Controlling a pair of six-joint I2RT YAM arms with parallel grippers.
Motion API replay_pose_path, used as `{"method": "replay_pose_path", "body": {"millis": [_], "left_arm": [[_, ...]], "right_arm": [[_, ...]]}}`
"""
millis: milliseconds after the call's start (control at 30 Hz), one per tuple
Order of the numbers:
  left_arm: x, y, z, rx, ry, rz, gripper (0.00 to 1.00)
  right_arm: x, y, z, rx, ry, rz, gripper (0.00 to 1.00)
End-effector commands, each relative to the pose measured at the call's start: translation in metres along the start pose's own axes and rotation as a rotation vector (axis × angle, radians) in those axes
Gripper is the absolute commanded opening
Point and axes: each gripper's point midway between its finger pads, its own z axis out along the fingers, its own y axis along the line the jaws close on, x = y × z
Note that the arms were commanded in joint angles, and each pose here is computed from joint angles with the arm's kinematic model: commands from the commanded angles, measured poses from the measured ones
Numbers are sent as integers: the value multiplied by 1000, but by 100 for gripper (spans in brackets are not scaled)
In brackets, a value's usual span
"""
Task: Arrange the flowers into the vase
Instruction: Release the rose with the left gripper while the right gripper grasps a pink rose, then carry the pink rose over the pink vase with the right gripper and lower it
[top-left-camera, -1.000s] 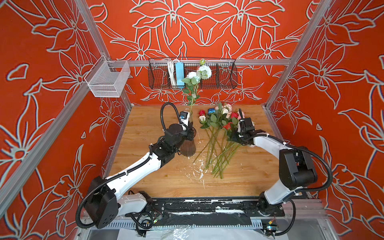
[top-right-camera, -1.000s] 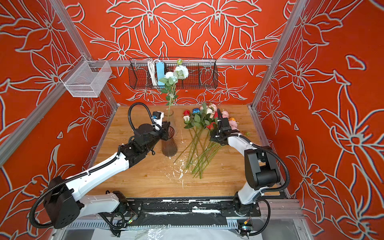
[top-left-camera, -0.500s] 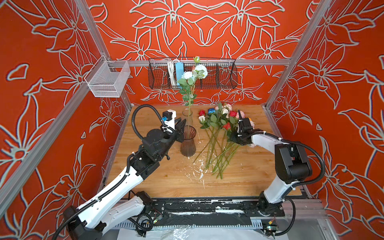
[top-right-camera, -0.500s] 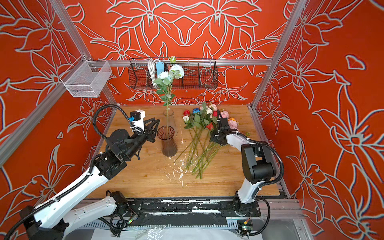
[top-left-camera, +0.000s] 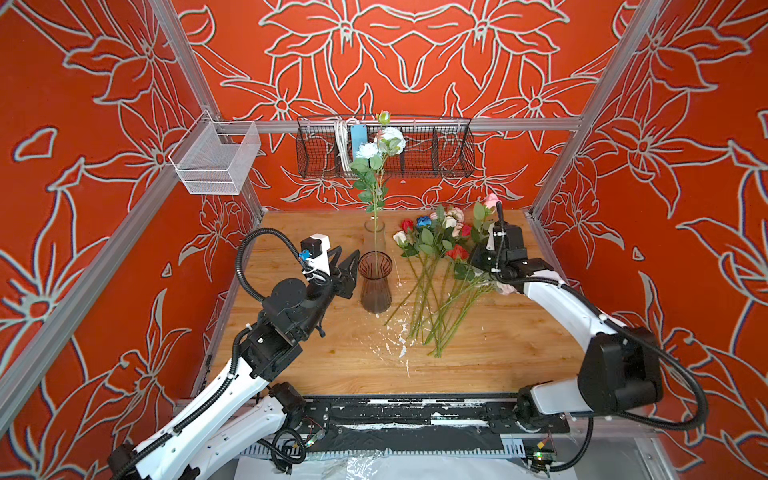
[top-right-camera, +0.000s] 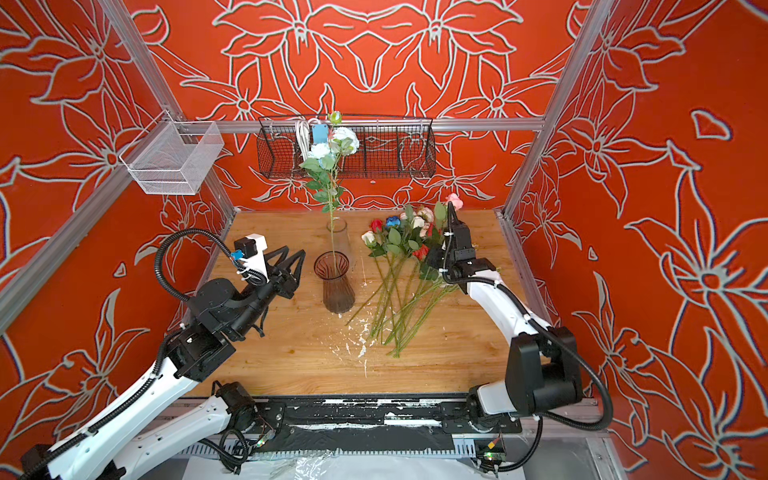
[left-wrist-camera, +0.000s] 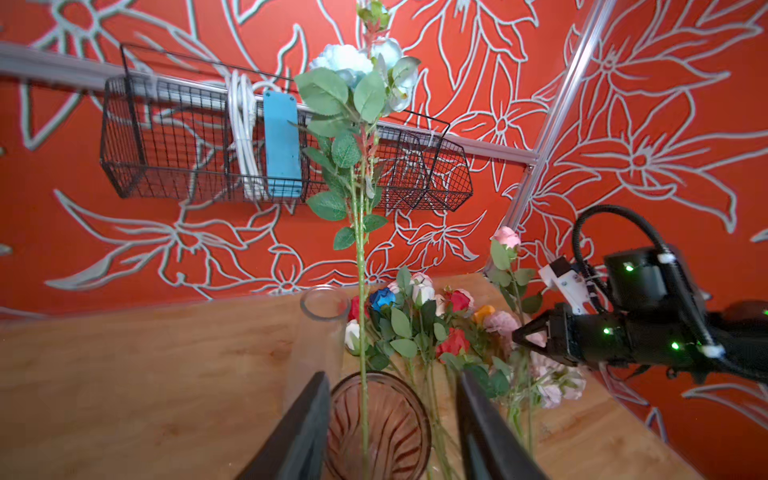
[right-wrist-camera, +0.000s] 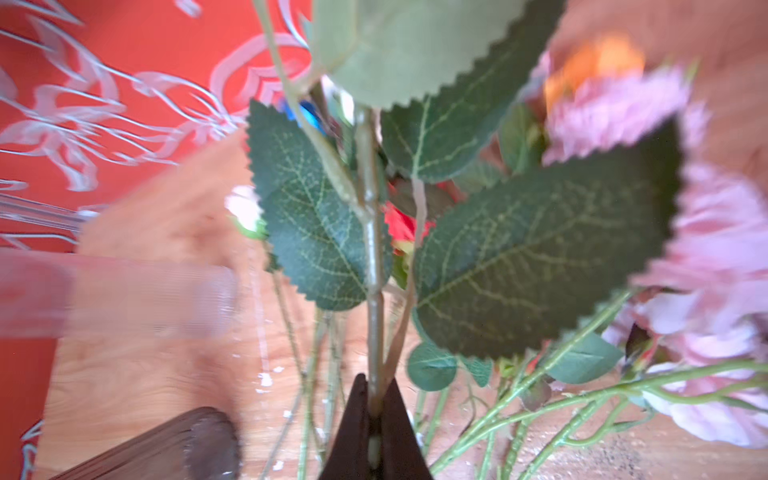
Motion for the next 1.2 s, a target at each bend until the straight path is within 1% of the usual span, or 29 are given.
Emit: {"method": "replay_pose_path", "body": {"millis": [0, 67, 167, 233, 300, 367, 400, 433, 500, 567, 633, 667, 767, 933, 1033, 1167], "left_arm": [[-10, 4, 5, -34, -41, -5, 58], [-19, 8, 10, -72, -58, 2, 62], [-36, 29, 19, -189, -80, -61, 68], [-42, 49, 26, -275, -70, -106, 78], [-42, 76, 29, -368, -31, -165, 83], [-33, 100, 30, -420, 16, -228, 90], [-25, 107, 33, -415, 39, -237, 96], [-15, 115, 34, -412, 57, -253, 99], [8, 136, 34, -424, 103, -337, 98], [28, 156, 30, -464, 116, -402, 98], [40, 176, 21, -522, 98, -508, 98], [38, 180, 18, -520, 72, -536, 98], [32, 182, 12, -528, 46, -516, 98], [24, 183, 7, -539, 46, -456, 98], [22, 184, 5, -544, 35, -442, 98], [16, 185, 2, -542, 17, -420, 98]], "right_arm": [[-18, 16, -26, -15, -112, -63, 3], [-30, 32, -47, -53, -174, -88, 3], [-53, 61, -84, -118, -281, -119, 2], [-68, 86, -108, -190, -344, -126, 2], [-80, 115, -135, -286, -413, -130, 2], [-89, 141, -156, -369, -475, -134, 1], [-93, 156, -166, -414, -501, -147, 2], [-94, 169, -172, -447, -520, -171, 2], [-96, 196, -184, -481, -574, -222, 2], [-100, 222, -195, -516, -616, -275, 2], [-106, 244, -203, -535, -649, -321, 2], [-114, 255, -208, -543, -672, -338, 2], [-129, 280, -212, -552, -702, -369, 2], [-134, 320, -196, -578, -713, -403, 2], [-123, 336, -177, -580, -680, -444, 2], [-91, 344, -147, -582, -631, -509, 2]]}}
